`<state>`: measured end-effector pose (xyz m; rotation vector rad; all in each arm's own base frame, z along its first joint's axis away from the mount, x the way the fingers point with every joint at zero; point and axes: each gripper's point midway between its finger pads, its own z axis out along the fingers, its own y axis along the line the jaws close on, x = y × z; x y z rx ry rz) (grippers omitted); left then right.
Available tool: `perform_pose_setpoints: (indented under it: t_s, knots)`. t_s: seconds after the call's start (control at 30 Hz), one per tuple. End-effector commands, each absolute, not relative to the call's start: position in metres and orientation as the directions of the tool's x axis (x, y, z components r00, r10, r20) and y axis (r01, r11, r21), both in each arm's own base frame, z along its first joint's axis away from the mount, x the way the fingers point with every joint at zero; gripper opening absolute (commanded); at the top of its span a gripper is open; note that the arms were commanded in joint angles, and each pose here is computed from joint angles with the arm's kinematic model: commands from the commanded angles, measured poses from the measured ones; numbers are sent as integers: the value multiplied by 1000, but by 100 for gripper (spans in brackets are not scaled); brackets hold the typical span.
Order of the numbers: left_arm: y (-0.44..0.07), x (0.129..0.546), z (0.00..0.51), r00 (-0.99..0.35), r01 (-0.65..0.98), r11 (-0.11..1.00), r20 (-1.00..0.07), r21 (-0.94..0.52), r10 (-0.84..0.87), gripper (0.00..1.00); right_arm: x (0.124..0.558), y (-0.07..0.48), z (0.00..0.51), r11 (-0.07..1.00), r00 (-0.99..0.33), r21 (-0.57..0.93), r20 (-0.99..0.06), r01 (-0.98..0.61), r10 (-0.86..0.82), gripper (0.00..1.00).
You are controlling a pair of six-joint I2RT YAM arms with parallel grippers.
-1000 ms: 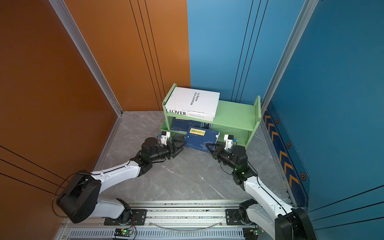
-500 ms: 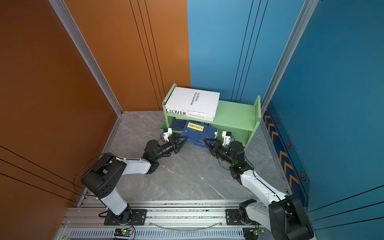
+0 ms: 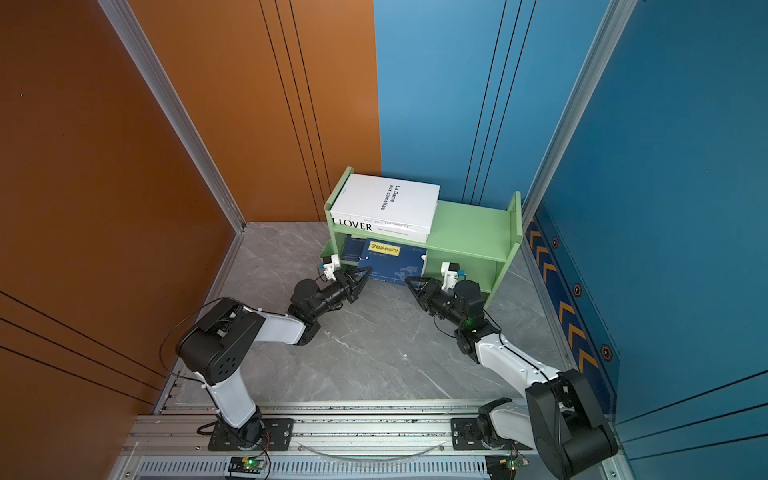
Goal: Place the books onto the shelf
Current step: 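Insert the paperback upright into the shelf's lower tier with both grippers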
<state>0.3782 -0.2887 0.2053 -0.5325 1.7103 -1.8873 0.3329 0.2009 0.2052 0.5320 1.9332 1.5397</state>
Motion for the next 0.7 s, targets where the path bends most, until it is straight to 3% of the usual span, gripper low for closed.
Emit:
perform_pose_setpoints:
  t_s: [0.0,0.37,0.53,0.67]
  knots:
    - [-288,381,230,-780,198,-100,-95,-975,-619,0,342,199,213,226,-719,970,-222,-92,658,36]
    - [-277,391,231,-770,187,-109,-77,-976,-633,3,360,193,198,264,-685,963,-229,-56,691,15]
    - [-264,400,235,-749,185,-113,-66,-976,-659,25,375,198,200,275,-682,958,-254,-81,686,12]
    - [-253,405,239,-731,179,-82,-77,-980,-678,52,392,205,207,224,-682,968,-241,-115,691,9]
